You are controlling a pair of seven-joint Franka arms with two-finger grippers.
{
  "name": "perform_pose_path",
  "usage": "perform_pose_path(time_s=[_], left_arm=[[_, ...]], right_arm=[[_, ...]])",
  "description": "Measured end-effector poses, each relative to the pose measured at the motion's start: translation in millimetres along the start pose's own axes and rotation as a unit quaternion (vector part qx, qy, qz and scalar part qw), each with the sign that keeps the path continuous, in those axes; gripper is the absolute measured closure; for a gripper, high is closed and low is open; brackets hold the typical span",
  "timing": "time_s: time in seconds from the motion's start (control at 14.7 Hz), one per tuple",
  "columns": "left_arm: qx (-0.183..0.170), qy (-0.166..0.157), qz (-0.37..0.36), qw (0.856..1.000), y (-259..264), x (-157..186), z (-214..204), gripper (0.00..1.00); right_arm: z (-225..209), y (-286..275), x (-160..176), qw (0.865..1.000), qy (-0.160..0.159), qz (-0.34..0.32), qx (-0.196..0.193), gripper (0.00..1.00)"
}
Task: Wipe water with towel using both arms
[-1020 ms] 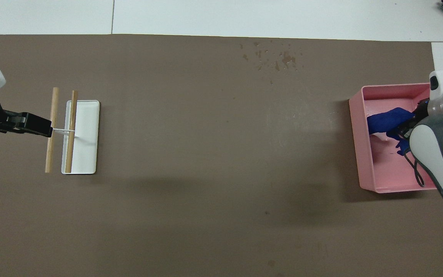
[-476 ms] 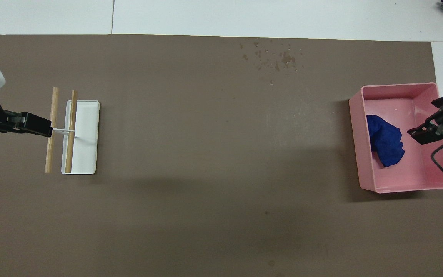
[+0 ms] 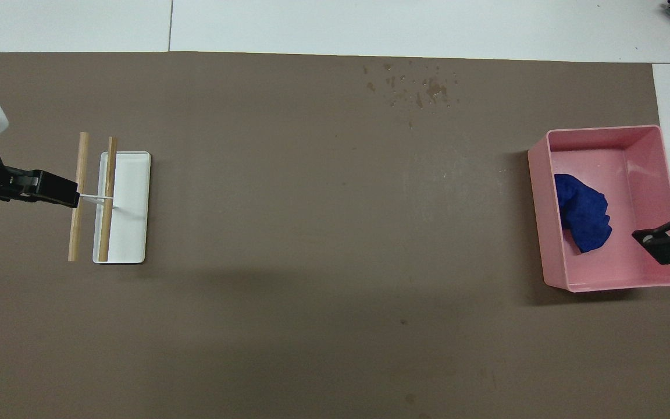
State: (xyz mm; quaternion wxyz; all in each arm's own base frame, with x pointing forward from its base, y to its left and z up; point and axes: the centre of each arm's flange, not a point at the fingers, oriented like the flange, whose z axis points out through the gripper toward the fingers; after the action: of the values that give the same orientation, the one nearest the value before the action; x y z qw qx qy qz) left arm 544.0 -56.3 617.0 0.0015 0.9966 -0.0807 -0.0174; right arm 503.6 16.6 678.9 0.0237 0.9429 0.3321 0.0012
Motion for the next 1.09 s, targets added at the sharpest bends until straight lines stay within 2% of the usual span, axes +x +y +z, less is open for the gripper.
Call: perform_pose_path(time_s=[0.27, 0.48, 0.68, 0.95, 1.09], left_arm=[[0.000, 0.000, 0.000, 1.000, 0, 0, 0, 0.00], [0.000, 0.000, 0.000, 1.000, 0, 0, 0, 0.00], [0.000, 0.000, 0.000, 1.000, 0, 0, 0, 0.00], [0.000, 0.000, 0.000, 1.000, 0, 0, 0, 0.00], [0.000, 0.000, 0.000, 1.000, 0, 0, 0, 0.00]], right_arm=[[-6, -23, 2, 0.991, -0.026, 0.126, 0.020, 0.00], [-8, -35, 11, 0.981, -0.027, 0.193, 0.018, 0.00], [-5, -21, 16, 0.977, -0.027, 0.208, 0.023, 0.00], [3, 11, 42, 0.977, -0.026, 0.207, 0.042, 0.00], [7, 10, 48, 0.978, -0.026, 0.202, 0.043, 0.00]])
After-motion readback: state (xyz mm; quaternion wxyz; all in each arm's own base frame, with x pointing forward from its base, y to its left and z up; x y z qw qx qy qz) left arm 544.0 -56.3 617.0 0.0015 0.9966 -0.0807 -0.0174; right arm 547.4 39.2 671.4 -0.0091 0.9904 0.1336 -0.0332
